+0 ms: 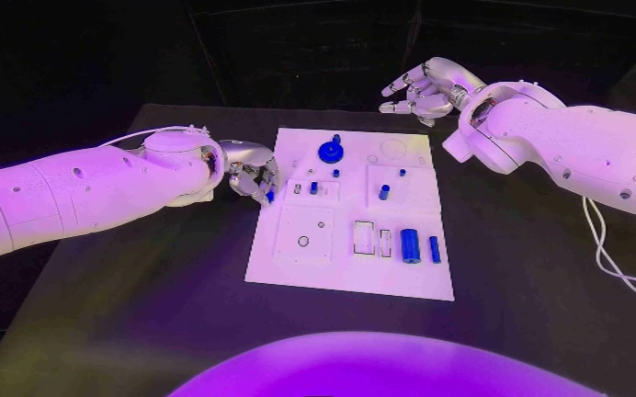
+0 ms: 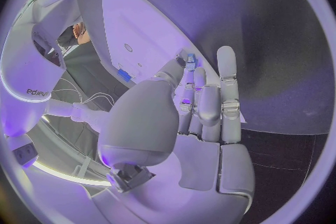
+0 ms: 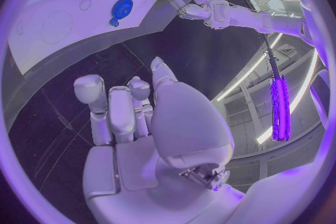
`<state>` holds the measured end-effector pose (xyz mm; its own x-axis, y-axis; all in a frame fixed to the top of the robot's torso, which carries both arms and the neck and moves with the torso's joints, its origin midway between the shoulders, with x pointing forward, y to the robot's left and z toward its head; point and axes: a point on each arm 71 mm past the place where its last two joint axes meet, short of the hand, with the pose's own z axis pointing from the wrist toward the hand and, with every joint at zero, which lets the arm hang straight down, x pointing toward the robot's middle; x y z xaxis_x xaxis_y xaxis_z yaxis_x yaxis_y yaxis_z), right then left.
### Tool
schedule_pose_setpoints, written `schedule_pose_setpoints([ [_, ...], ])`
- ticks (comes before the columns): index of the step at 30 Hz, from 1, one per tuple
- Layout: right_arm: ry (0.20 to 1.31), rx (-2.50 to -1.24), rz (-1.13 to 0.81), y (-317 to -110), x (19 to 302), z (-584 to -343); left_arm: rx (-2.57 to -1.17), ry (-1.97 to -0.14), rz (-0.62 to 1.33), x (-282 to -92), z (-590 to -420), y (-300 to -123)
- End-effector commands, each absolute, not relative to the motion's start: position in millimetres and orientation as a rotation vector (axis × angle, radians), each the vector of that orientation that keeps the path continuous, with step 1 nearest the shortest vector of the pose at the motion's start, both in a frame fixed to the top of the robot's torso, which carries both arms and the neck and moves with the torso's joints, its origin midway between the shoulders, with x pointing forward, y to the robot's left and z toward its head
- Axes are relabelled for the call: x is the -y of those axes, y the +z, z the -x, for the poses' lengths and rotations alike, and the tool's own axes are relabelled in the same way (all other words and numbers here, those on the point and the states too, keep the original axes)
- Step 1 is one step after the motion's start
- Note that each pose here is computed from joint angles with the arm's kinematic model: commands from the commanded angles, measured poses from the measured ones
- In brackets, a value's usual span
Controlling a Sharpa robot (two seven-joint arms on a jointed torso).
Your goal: Assemble the parts on the task board
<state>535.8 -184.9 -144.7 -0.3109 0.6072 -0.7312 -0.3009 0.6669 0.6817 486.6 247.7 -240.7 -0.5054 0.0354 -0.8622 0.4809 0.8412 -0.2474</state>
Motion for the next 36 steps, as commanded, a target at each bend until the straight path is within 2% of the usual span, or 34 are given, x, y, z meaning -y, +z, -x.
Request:
schedule_pose_setpoints([
  [1, 0.931, -1.656, -0.246, -143.3, 183.8, -535.7, -2.065, -0.546, -0.376, -249.8, -486.8, -243.4],
  [24, 0.931, -1.658, -0.246, -143.6, 184.0, -535.5, -2.015, -0.556, -0.351, -249.7, -485.7, -252.5],
  [36, 0.931, -1.656, -0.246, -143.5, 184.5, -535.4, -1.954, -0.619, -0.370, -246.2, -482.3, -249.0],
])
